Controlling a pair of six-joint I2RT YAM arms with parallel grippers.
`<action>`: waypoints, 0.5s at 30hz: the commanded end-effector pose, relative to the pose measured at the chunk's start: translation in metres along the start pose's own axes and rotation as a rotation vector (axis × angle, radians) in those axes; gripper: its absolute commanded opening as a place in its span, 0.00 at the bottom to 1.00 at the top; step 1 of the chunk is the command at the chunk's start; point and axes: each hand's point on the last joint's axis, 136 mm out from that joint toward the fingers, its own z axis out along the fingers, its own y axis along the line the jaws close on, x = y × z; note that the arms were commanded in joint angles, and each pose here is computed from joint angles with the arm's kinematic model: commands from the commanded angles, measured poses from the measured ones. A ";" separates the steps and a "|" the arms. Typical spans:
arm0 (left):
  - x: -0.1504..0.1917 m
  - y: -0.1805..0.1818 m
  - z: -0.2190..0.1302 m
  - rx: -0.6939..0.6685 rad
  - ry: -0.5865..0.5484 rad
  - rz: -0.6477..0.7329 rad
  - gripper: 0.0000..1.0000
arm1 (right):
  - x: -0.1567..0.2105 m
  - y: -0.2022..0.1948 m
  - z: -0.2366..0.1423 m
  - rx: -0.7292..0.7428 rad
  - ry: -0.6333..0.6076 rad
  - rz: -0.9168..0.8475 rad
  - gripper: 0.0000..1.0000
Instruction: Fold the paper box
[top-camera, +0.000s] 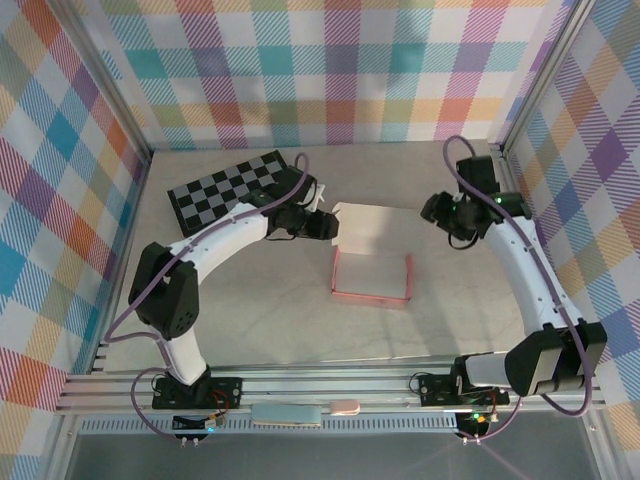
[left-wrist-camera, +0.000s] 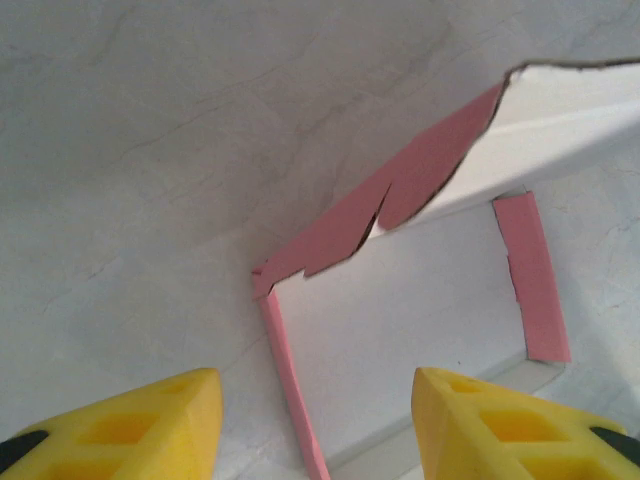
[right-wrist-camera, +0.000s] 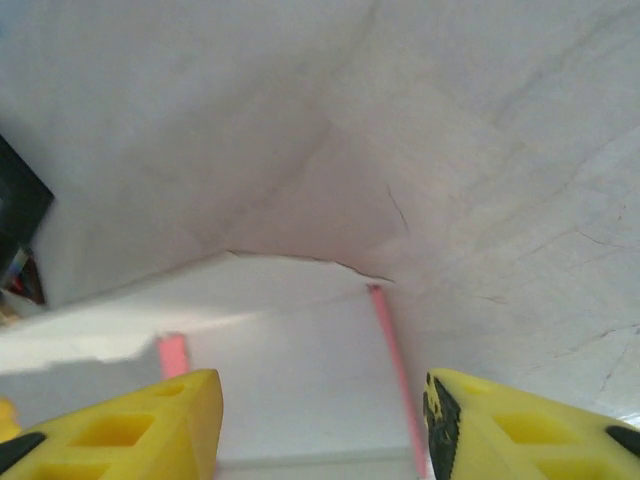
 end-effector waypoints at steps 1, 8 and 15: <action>-0.011 0.001 0.003 -0.030 -0.010 0.046 0.52 | 0.013 0.005 0.017 -0.093 0.028 -0.200 0.54; -0.014 -0.005 0.024 -0.008 0.031 0.063 0.51 | 0.010 -0.008 0.057 -0.053 0.062 -0.317 0.52; -0.015 -0.001 0.036 -0.024 0.045 0.053 0.47 | 0.006 0.000 0.077 -0.123 0.091 -0.391 0.48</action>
